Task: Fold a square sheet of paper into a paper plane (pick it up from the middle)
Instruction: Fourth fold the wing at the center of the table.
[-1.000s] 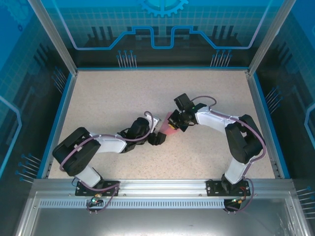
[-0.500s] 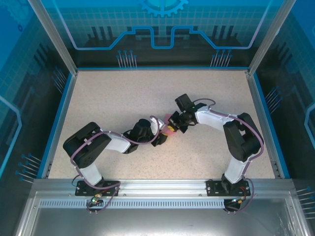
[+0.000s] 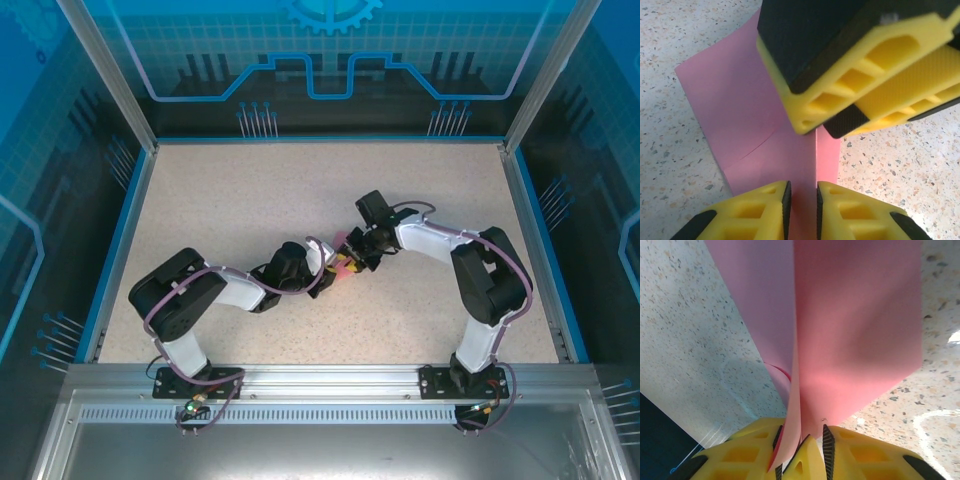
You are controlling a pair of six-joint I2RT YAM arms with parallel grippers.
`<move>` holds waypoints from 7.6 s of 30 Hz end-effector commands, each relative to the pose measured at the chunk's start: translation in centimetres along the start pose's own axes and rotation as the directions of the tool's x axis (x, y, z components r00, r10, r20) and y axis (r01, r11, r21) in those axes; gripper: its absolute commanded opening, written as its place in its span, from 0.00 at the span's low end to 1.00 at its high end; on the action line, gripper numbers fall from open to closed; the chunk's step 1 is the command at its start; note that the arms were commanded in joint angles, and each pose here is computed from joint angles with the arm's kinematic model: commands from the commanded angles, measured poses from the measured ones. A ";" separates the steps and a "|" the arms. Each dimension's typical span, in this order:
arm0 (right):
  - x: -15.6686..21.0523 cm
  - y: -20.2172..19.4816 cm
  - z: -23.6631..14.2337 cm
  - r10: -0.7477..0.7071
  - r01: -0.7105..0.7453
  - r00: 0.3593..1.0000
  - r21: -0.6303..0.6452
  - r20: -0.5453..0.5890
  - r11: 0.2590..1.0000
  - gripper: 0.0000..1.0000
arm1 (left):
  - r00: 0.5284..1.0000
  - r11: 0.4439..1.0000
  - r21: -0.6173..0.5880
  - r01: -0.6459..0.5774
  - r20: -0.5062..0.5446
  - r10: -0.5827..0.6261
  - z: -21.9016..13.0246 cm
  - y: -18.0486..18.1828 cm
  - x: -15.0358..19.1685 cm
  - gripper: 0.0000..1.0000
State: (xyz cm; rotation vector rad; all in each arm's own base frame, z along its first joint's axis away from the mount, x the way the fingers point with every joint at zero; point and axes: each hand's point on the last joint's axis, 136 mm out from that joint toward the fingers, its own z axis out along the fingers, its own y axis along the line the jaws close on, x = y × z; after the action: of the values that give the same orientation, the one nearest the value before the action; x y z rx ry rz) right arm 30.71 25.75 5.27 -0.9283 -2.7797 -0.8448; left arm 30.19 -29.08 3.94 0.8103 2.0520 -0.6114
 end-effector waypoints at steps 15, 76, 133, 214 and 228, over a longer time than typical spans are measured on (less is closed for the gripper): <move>-2.0 2.5 -4.0 -0.423 0.435 0.899 -0.146 0.111 0.888 0.58 | 0.868 0.857 0.136 0.496 -0.059 -0.493 -0.6 -1.2 -1.4 0.12; -4.1 -7.1 3.9 -0.429 0.427 0.902 0.226 -0.043 0.876 0.46 | 0.573 0.566 0.093 0.819 -0.140 -0.807 -2.7 0.6 -2.8 0.33; -4.2 -9.9 5.3 -0.387 0.402 0.915 0.347 -0.115 0.848 0.35 | 0.563 0.591 -0.084 0.802 -0.225 -0.795 1.4 0.6 -2.0 0.07; -7.0 -4.8 2.7 -0.599 0.598 0.800 0.066 0.010 0.799 0.00 | 0.446 0.619 -0.514 0.594 -0.430 -0.785 0.2 1.5 9.3 0.00; -3.0 0.8 2.2 -0.735 0.737 0.675 -0.060 0.055 0.673 0.00 | 0.441 0.623 -0.515 0.589 -0.442 -0.781 0.3 1.4 9.7 0.00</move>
State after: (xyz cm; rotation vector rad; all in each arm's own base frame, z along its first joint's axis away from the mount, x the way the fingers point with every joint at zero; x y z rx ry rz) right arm 34.78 24.19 4.21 0.1797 -3.2169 -1.0006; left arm 32.02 -29.88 1.34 -0.0988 2.7981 -0.7794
